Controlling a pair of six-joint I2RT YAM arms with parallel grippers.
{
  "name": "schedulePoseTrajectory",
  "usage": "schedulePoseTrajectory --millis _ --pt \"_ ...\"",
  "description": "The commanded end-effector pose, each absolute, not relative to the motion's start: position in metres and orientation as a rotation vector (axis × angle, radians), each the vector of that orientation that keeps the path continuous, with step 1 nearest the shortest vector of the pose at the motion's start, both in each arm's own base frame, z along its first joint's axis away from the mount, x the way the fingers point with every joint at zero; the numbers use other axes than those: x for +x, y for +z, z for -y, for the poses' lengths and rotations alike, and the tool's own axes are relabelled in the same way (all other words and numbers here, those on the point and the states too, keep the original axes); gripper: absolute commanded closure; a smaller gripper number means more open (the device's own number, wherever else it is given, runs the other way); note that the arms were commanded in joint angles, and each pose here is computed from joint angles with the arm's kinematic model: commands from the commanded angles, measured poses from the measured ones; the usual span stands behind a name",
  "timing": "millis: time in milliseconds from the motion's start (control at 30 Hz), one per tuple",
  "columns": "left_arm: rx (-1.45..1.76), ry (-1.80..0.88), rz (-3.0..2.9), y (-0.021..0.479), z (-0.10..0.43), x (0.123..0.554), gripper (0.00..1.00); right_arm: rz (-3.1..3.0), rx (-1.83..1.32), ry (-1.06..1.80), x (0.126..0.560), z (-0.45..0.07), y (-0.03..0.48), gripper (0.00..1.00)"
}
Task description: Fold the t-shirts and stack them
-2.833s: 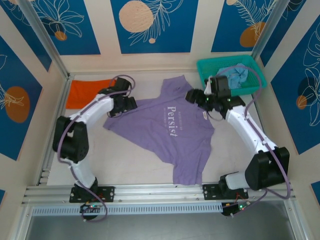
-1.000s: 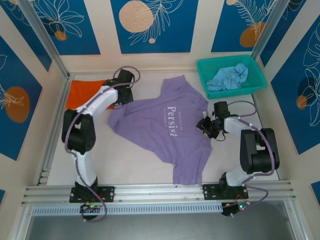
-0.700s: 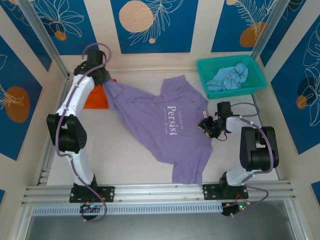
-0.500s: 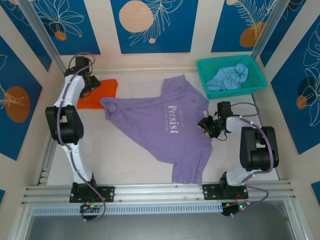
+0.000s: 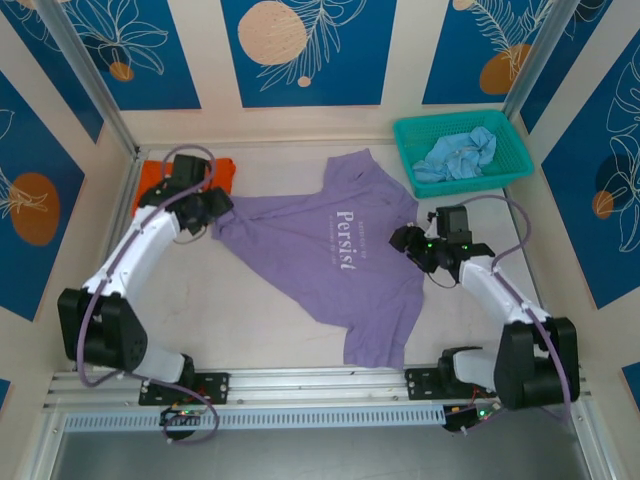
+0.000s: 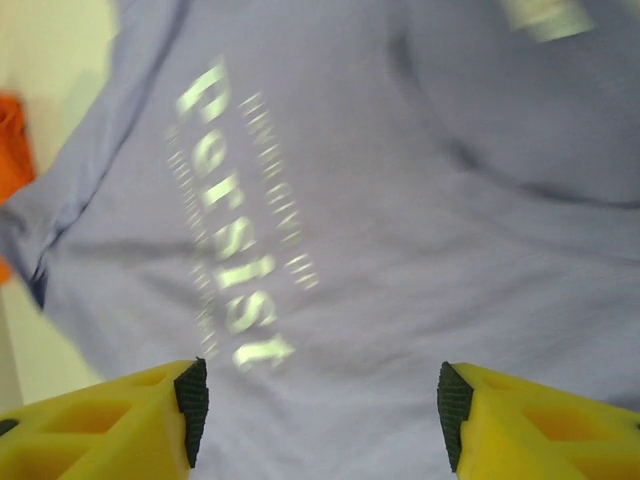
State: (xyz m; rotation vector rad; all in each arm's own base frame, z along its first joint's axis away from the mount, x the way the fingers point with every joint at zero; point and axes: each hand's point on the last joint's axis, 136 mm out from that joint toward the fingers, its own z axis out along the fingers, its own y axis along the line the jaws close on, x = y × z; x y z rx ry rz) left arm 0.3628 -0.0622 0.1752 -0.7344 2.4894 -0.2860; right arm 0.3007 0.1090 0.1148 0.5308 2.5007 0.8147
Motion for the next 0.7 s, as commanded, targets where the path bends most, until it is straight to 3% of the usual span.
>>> schedulePoseTrajectory --millis 0,267,467,667 --pt "-0.718 -0.27 -2.555 0.137 0.062 0.336 0.3 -2.578 0.272 0.868 0.273 -0.16 0.125 0.34" --pt "-0.748 -0.038 -2.547 0.112 0.022 0.266 0.32 -2.807 -0.229 0.653 0.221 -0.288 0.097 0.4" --pt "-0.828 0.028 -2.489 0.107 0.006 0.245 0.33 -2.923 -0.444 0.371 0.238 -0.361 0.057 0.44" --pt "-0.803 0.062 -2.468 0.111 -0.001 0.239 0.35 -2.954 -0.486 0.248 0.264 -0.391 0.029 0.47"
